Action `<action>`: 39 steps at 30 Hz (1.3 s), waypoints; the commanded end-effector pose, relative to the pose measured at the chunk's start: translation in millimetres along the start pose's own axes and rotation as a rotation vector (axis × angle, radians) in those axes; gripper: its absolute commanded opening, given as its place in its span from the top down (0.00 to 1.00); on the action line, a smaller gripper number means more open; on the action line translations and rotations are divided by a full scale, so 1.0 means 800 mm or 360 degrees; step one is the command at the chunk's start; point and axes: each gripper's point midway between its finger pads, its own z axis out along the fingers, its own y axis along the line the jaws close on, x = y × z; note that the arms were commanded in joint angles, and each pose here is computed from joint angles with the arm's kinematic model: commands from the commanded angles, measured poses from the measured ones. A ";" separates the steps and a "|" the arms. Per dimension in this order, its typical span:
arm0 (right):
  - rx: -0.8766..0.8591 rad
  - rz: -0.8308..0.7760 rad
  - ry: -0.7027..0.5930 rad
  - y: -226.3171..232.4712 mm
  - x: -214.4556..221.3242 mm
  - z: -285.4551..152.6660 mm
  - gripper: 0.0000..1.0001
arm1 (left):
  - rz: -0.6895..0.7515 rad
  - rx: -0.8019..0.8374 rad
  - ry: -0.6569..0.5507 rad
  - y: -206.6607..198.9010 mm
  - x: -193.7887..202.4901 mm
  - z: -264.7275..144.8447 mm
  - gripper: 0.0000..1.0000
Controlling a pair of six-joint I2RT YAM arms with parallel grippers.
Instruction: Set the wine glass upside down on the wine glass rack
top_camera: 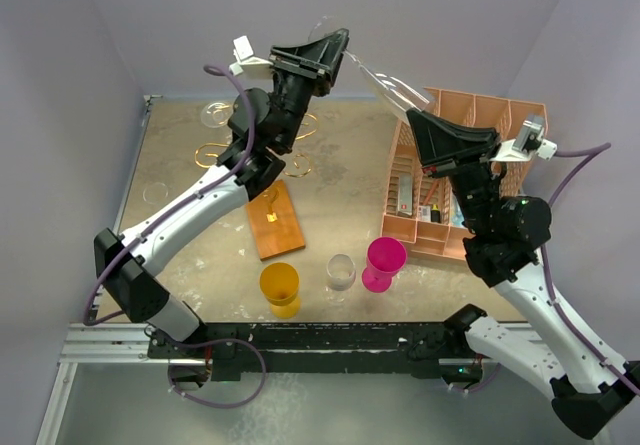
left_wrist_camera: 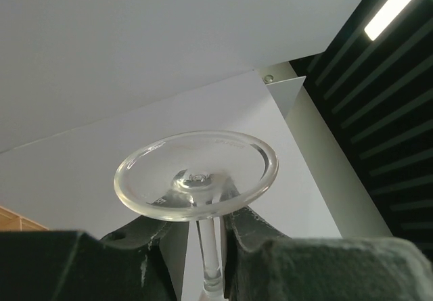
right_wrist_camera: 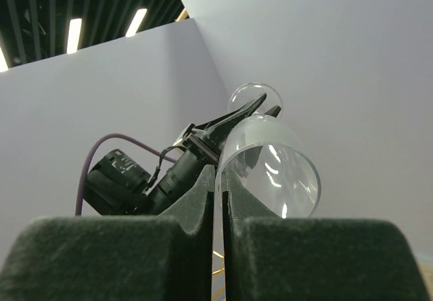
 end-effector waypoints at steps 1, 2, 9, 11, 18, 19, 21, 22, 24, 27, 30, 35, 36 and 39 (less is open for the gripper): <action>-0.0125 0.0055 -0.0039 0.026 -0.014 0.000 1.00 | -0.0079 0.0173 -0.0008 -0.053 -0.007 0.004 0.85; -0.0124 0.0055 -0.0034 0.026 -0.014 -0.001 1.00 | -0.0067 0.0178 -0.0015 -0.054 -0.008 0.004 0.90; -0.0001 0.0036 0.0050 0.010 -0.006 -0.010 0.70 | 0.0074 0.0251 -0.0142 -0.066 -0.032 -0.007 1.00; 0.0046 0.0016 0.0091 0.005 -0.002 -0.018 0.52 | 0.0151 0.0268 -0.0153 -0.072 -0.035 -0.010 1.00; 0.0219 -0.0309 0.0338 -0.038 0.033 -0.070 0.29 | 0.0460 0.0200 -0.0188 -0.062 -0.057 -0.041 1.00; 0.0217 -0.0351 0.0395 -0.040 0.039 -0.076 0.29 | 0.0514 0.0197 -0.0168 -0.063 -0.056 -0.045 1.00; 0.0190 -0.0440 0.0463 -0.039 0.041 -0.081 0.28 | 0.0653 0.0204 -0.0080 -0.064 -0.047 -0.050 1.00; 0.0200 -0.0467 0.0500 -0.043 0.047 -0.082 0.28 | 0.0723 0.0215 -0.0021 -0.066 -0.041 -0.053 1.00; 0.0137 -0.0557 0.0500 -0.028 0.029 -0.067 0.28 | 0.0873 0.0255 0.0134 -0.067 -0.021 -0.057 1.00; 0.0043 -0.0582 0.0628 -0.015 0.038 -0.053 0.28 | 0.1111 0.0291 0.0366 -0.059 0.005 -0.064 1.00; 0.0045 -0.0553 0.0739 -0.014 0.048 -0.038 0.29 | 0.1287 0.0289 0.0541 -0.046 0.020 -0.074 1.00; -0.0046 -0.0398 0.0821 0.002 0.067 -0.017 0.32 | 0.1429 0.0455 0.0707 -0.051 0.036 -0.100 1.00; -0.0087 -0.0374 0.0843 0.008 0.072 -0.014 0.32 | 0.1436 0.0505 0.0739 -0.053 0.041 -0.105 1.00; -0.0174 -0.0325 0.0911 0.017 0.086 -0.007 0.33 | 0.1438 0.0652 0.0833 -0.060 0.056 -0.119 1.00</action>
